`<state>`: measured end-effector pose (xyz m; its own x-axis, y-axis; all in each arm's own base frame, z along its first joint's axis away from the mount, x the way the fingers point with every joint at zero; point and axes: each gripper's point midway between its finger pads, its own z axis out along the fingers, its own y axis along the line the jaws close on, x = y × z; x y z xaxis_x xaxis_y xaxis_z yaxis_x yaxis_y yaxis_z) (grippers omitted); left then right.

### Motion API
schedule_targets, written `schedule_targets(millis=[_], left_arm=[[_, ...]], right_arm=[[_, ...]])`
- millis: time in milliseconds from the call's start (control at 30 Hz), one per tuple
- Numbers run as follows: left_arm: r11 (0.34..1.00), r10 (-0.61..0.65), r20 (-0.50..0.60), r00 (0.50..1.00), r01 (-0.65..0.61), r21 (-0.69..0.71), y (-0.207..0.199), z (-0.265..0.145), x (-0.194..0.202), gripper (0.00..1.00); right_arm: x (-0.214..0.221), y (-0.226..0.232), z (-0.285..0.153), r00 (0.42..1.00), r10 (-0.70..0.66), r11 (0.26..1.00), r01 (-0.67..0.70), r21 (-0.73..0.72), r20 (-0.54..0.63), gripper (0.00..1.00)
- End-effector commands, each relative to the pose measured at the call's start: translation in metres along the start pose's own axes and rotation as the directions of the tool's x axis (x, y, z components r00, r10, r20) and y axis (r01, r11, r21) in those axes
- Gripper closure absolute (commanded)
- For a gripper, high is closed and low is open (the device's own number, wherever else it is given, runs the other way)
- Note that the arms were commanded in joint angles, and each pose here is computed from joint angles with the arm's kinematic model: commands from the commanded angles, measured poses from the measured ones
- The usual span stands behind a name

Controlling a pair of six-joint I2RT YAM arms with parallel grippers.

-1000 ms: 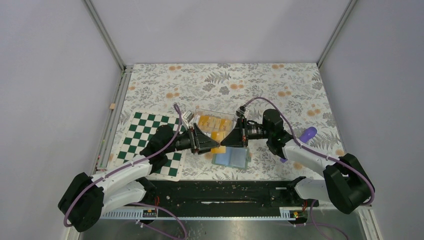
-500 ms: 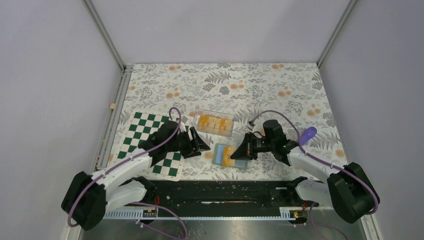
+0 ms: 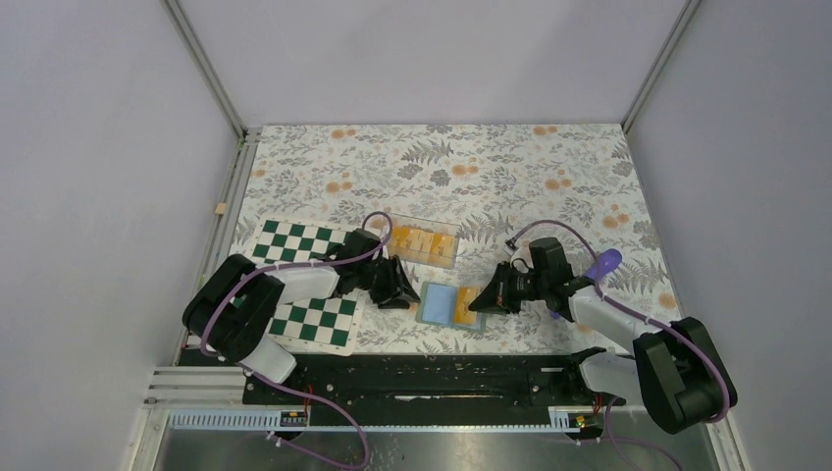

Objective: Put the credit cards into the card holder
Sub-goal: Insert the credit card into the card holder.

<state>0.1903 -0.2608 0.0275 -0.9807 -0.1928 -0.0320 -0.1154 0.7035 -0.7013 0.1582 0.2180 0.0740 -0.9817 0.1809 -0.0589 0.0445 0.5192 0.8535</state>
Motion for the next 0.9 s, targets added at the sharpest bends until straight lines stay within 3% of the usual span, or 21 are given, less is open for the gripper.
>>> schedule_targets(millis=[0, 300, 600, 867], left_arm=[[0.996, 0.061, -0.006, 0.998, -0.060, 0.070, -0.025, 0.011, -0.005, 0.61], [0.999, 0.025, -0.013, 1.000, -0.024, 0.039, -0.020, 0.024, 0.013, 0.81], [1.000, 0.017, -0.015, 1.000, -0.016, 0.016, -0.010, 0.026, 0.018, 0.84], [1.000, 0.020, -0.029, 0.999, -0.020, 0.010, -0.009, 0.027, 0.021, 0.90]], right_arm=[[-0.017, 0.002, 0.002, 0.997, -0.080, 0.996, 0.080, 0.030, 0.019, 1.00], [-0.033, -0.011, 0.002, 0.993, -0.115, 0.988, 0.111, 0.108, 0.029, 1.00], [-0.040, -0.023, 0.006, 0.993, -0.117, 0.984, 0.113, 0.139, 0.018, 1.00], [-0.046, -0.018, 0.018, 0.996, -0.085, 0.994, 0.083, 0.069, 0.020, 1.00]])
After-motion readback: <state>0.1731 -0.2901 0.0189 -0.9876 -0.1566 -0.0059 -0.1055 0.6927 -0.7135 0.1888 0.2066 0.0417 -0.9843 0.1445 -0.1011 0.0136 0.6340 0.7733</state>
